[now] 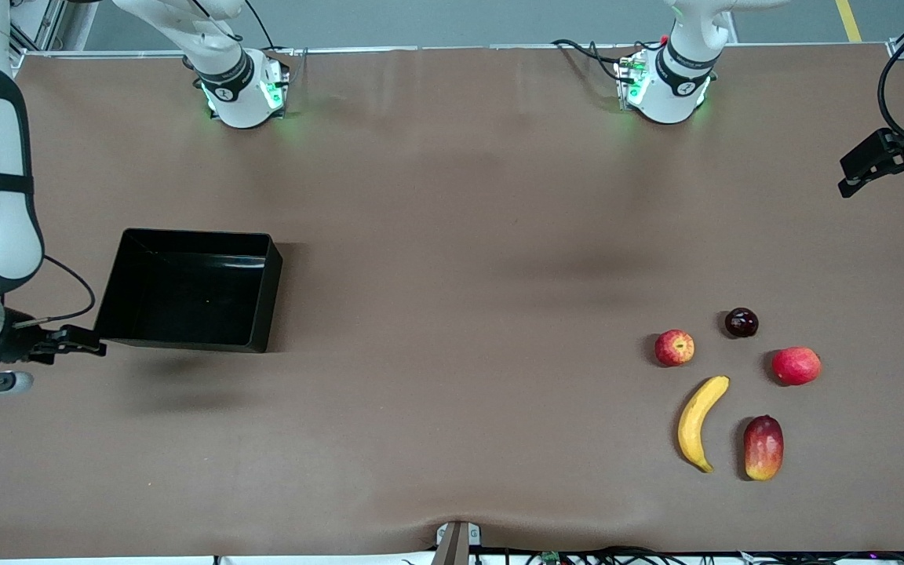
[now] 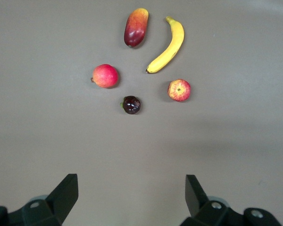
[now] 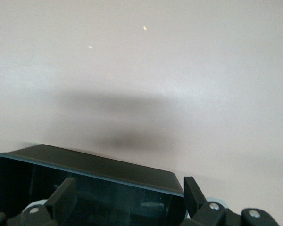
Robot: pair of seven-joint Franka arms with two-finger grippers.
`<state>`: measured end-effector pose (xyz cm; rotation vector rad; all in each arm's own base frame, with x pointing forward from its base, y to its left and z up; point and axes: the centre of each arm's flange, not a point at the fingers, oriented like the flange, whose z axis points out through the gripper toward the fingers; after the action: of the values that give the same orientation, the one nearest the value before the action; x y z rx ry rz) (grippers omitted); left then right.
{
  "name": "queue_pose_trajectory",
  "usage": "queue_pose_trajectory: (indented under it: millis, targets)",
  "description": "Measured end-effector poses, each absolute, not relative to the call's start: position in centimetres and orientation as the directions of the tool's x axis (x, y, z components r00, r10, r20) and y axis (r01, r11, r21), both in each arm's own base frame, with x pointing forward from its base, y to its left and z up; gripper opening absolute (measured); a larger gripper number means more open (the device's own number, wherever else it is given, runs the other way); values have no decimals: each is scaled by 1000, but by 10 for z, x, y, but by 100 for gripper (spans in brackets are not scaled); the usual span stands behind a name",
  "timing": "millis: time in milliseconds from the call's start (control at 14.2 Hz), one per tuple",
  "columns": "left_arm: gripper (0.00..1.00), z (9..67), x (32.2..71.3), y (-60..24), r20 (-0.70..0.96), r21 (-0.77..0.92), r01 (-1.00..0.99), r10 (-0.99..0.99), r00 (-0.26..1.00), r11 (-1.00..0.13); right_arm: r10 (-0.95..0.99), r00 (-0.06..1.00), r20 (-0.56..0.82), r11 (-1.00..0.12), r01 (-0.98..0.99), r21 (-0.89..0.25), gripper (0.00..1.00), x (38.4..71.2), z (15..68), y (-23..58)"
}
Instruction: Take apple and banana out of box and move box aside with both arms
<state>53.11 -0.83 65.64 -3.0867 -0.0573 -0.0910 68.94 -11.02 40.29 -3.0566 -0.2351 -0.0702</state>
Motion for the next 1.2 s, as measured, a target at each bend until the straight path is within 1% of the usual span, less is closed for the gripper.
queue_pose_trajectory:
  millis: [141,211,352,564,846,1057,1198]
  targets:
    - [100,654,531,-11,56,-52,31,28,998,-998,195,978,71,-977,199,-69,100,696,435,-83]
    - [100,653,531,-12,55,-52,26,23,998,-998,215,974,71,-973,220,-73,100,694,455,-69]
    - [100,652,531,-21,52,-52,-3,-5,999,-999,244,969,44,-965,247,-92,100,676,499,-53]
    - [100,651,529,-47,50,-55,-48,-51,997,-997,257,966,1,-959,255,-123,100,632,569,-41]
    - [100,654,521,-47,51,-58,-52,-55,997,-997,201,979,-45,-972,194,-133,100,575,638,-33]
    - [100,666,509,-46,71,-57,-52,-56,996,-997,196,978,-64,-980,193,-56,100,528,676,-26]
    - [100,671,504,-45,73,-55,-51,-55,996,-997,213,974,-81,-977,212,-20,100,500,679,-16]
